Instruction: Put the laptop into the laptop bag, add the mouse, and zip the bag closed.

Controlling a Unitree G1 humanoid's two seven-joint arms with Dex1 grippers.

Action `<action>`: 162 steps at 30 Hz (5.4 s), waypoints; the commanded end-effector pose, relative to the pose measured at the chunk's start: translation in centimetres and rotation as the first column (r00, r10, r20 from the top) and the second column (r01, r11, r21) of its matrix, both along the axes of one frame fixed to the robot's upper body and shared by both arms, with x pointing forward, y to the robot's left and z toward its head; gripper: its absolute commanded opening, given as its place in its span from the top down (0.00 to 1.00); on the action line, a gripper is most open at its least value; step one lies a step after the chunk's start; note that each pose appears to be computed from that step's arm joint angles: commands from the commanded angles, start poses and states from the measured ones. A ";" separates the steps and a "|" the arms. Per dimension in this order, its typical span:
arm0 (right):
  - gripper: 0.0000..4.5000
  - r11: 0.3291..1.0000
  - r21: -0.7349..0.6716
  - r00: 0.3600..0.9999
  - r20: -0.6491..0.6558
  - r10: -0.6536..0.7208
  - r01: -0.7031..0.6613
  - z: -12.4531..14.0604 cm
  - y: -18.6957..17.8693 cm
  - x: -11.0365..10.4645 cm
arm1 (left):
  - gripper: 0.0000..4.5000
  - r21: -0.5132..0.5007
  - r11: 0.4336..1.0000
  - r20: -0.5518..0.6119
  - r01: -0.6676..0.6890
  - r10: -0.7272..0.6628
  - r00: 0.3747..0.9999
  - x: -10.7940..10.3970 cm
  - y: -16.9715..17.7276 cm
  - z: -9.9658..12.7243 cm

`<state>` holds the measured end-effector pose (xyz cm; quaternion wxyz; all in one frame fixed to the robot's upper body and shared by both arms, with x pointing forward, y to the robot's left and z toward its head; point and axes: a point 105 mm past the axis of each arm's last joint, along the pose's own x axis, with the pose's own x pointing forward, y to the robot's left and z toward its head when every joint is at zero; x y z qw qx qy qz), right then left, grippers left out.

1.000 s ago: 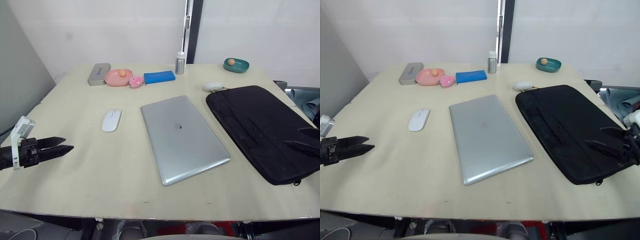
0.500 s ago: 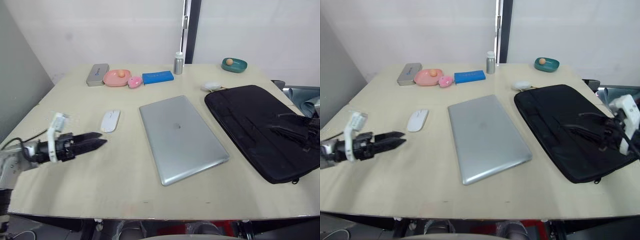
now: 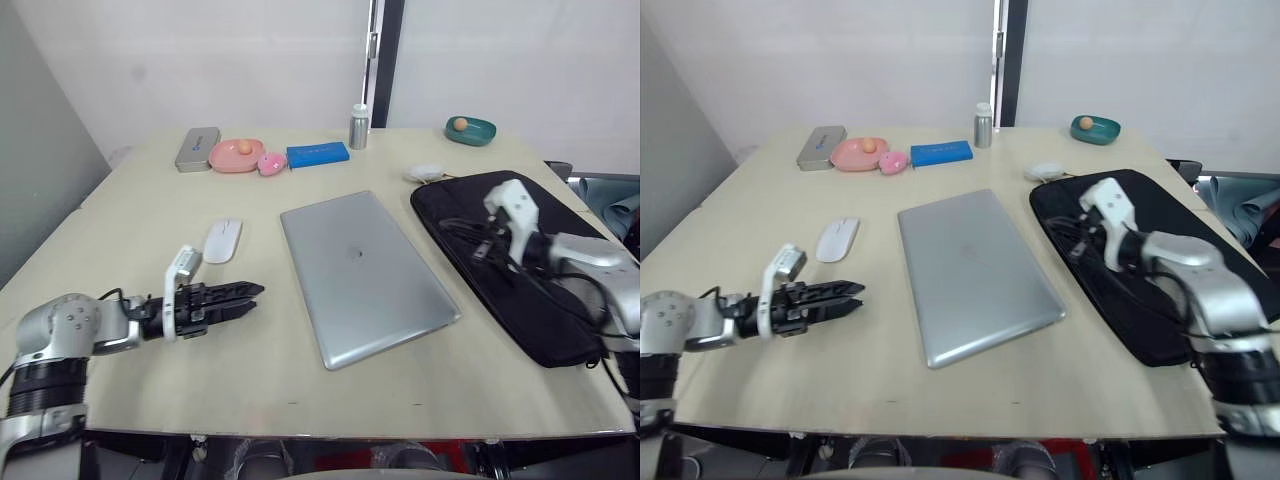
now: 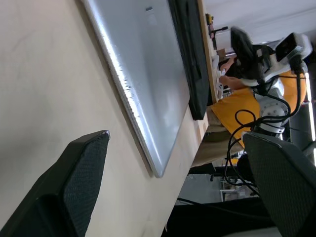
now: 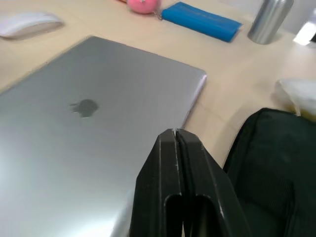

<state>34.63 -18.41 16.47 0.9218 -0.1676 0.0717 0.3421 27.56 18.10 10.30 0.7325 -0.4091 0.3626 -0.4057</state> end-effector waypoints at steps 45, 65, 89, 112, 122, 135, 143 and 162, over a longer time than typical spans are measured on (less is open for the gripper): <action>1.00 0.921 -0.115 0.898 -0.296 0.325 -0.371 -6.0 8.1 -0.3 | 0.00 0.031 0.999 -0.126 -0.043 0.046 0.991 2.9 -5.8 -3.1; 1.00 0.903 -0.178 0.920 -0.109 0.377 -0.391 0.1 5.6 -0.8 | 0.93 -0.003 0.999 -0.022 0.052 -0.052 0.998 2.4 -3.3 1.2; 0.35 0.979 0.190 0.997 -0.040 -0.064 0.071 6.8 -6.3 -12.1 | 0.93 -0.094 0.983 0.241 0.160 -0.134 0.961 -3.1 4.0 11.0; 0.01 0.928 -0.011 0.906 -0.215 -0.366 0.372 -0.5 -6.0 -5.4 | 0.93 -0.112 0.957 0.143 0.268 -0.252 0.957 -3.1 1.5 7.8; 0.01 0.916 -0.127 0.905 -0.153 -0.396 0.379 -2.9 -5.4 -1.9 | 0.93 -0.141 0.944 0.175 0.298 -0.272 0.946 -3.1 -0.5 7.3; 0.01 0.916 -0.116 0.906 -0.142 -0.398 0.384 -3.7 -5.6 -0.6 | 0.93 -0.142 0.948 0.192 0.283 -0.254 0.948 -2.8 -0.7 7.8; 0.27 0.913 -0.115 0.901 -0.153 -0.405 0.391 -4.5 -6.0 -0.6 | 0.93 -0.152 0.953 0.201 0.261 -0.229 0.952 -2.4 -0.7 8.0; 0.99 0.918 -0.079 0.903 -0.164 -0.396 0.389 -5.0 -5.9 -0.7 | 0.93 -0.166 0.958 0.232 0.236 -0.194 0.953 -2.1 -0.7 8.8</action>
